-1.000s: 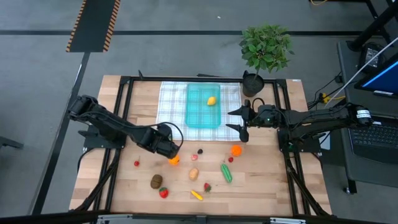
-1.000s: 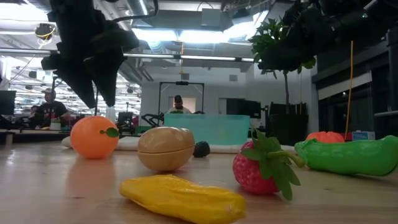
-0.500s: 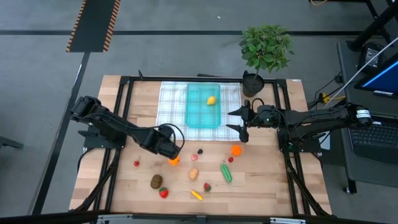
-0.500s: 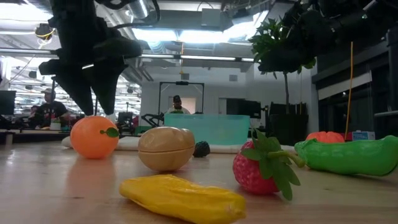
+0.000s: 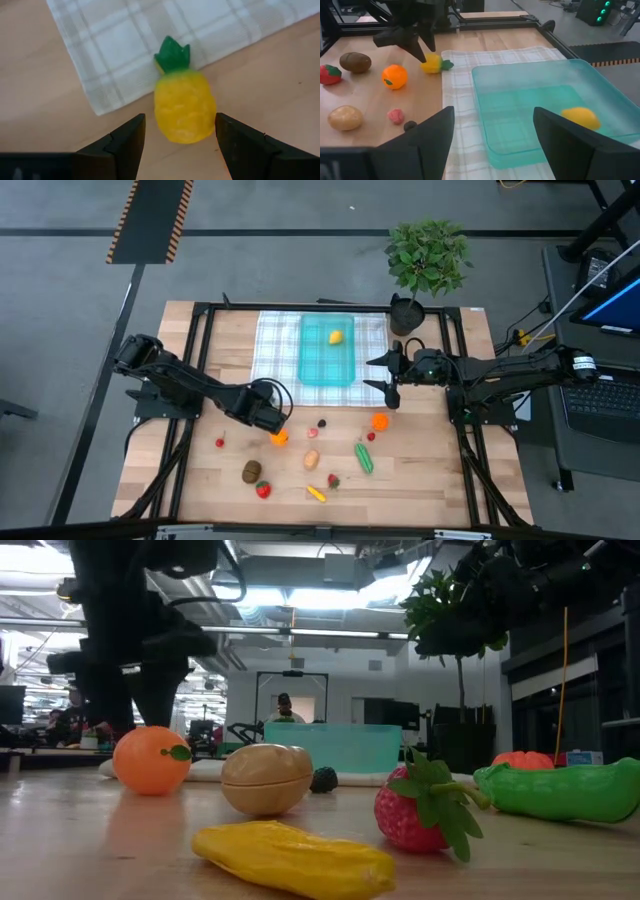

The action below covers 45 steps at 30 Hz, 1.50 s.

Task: Pick and placing Produce into tupperware
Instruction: Put the yellow pineapple into the green bin

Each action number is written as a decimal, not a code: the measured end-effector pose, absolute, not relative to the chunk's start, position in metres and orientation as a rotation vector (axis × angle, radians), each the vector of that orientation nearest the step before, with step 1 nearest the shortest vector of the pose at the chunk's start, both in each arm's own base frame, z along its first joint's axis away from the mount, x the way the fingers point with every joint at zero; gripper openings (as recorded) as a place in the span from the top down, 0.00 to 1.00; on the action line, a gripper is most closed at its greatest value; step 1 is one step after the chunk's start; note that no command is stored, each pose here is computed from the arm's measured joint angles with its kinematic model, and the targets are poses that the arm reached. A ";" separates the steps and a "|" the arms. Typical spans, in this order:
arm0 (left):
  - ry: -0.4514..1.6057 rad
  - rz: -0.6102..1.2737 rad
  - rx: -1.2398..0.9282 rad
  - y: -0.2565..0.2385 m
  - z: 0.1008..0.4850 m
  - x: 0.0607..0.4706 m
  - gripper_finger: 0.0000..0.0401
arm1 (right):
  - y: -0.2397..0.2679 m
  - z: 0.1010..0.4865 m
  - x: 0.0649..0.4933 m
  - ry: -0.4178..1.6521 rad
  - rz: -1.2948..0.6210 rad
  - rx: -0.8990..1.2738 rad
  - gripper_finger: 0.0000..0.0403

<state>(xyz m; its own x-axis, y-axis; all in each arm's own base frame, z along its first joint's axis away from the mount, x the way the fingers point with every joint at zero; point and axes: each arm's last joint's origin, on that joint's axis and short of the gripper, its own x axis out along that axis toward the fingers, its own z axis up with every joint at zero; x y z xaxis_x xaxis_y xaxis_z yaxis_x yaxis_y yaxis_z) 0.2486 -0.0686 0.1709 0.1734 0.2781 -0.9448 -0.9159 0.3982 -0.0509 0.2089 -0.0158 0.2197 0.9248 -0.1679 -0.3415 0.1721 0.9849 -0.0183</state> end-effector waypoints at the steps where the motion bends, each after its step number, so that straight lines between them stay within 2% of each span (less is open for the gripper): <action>1: 1.057 0.965 -0.757 -0.069 0.170 0.249 0.43 | -0.016 0.220 0.209 0.350 -0.174 0.012 0.32; 18: 1.026 0.912 -0.832 -0.066 0.147 0.245 0.43 | -0.016 0.220 0.209 0.349 -0.174 0.012 0.32; 39: 0.933 0.944 -0.761 -0.059 0.142 0.245 0.43 | -0.016 0.220 0.209 0.349 -0.174 0.012 0.32; 45: 0.940 0.935 -0.743 -0.059 0.142 0.244 0.51 | -0.016 0.220 0.209 0.349 -0.174 0.012 0.32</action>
